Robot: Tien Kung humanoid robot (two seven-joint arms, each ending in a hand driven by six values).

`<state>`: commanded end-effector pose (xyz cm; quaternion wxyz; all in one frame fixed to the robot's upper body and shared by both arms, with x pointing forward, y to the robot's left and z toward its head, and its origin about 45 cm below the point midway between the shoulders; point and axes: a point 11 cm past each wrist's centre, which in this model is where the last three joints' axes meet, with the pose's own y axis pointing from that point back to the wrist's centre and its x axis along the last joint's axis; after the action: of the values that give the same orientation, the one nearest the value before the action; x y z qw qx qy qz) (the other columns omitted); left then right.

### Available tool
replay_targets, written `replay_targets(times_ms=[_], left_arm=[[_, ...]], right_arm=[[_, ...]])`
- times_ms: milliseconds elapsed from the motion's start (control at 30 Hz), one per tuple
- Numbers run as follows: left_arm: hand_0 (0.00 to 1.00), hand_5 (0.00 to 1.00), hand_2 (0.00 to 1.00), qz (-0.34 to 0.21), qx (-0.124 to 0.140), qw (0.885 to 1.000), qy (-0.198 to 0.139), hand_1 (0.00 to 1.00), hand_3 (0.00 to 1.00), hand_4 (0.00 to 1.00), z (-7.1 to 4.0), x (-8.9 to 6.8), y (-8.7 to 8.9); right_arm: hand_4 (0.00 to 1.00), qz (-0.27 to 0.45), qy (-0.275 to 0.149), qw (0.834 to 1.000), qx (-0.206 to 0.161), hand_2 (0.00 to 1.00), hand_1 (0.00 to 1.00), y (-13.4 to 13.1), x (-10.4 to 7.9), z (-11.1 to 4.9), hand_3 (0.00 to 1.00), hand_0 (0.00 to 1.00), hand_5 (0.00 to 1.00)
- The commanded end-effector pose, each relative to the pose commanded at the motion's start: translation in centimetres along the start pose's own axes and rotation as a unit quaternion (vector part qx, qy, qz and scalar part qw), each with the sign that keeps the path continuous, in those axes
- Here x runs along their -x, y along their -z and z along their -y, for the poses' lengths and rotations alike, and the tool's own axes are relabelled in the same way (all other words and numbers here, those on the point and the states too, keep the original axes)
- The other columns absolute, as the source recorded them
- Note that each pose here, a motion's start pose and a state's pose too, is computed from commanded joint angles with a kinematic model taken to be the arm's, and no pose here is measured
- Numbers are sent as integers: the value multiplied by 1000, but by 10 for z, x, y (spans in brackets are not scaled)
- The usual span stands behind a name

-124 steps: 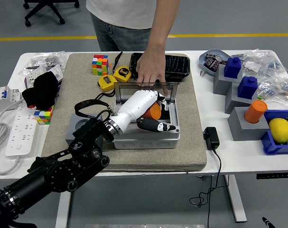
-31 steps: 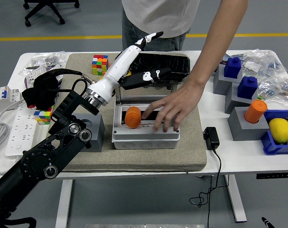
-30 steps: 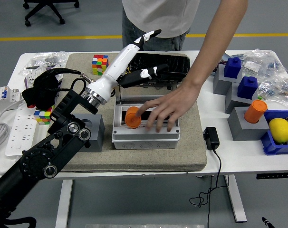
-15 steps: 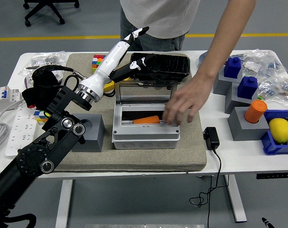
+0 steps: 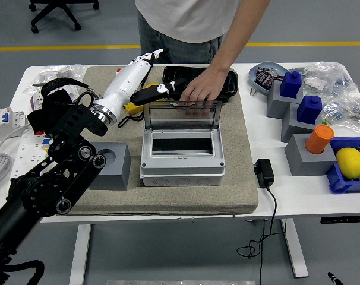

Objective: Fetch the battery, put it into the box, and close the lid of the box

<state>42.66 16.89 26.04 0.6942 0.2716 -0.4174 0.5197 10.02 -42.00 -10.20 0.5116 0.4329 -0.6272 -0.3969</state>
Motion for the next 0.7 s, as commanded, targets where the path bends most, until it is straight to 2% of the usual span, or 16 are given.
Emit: replay_targets(times_ms=[67,100,200,267,300,467,500,667,700], left_arm=[[998,998,998,28,-2,1000,-6,998,893,998,0,-4,-2],[998,998,971,43,-3,999,-7,998,754,998,-1,-5,-3],[998,998,971,78,-8,997,-3,998,754,998,-3,-6,-5],[998,998,971,86,-7,996,11,998,754,998,-5,-1,-7],[998,998,701,88,-7,996,16,943,599,998,-6,1,-8],[998,998,701,100,-11,994,50,943,599,998,-9,13,-11],[998,998,583,101,-11,993,55,817,558,998,-10,15,-11],[998,998,583,104,-12,992,74,817,558,998,-12,22,-12],[998,998,459,104,-13,992,77,713,555,998,-13,23,-12]], right_arm=[[998,1,0,1000,0,765,760,0,0,0,798,812,998],[998,1,0,1000,-1,765,760,0,0,0,798,812,998],[998,1,0,1000,-1,765,760,0,0,0,798,812,998],[998,2,1,1000,-1,765,760,0,1,0,798,812,998],[998,2,1,1000,-2,764,760,0,1,0,798,812,998],[998,3,1,1000,-3,764,760,2,1,0,798,812,998],[998,3,0,1000,-4,764,760,2,1,0,798,812,998],[998,4,0,1000,-3,764,760,2,0,0,798,812,998],[998,4,0,1000,-3,765,759,1,0,0,798,812,998]])
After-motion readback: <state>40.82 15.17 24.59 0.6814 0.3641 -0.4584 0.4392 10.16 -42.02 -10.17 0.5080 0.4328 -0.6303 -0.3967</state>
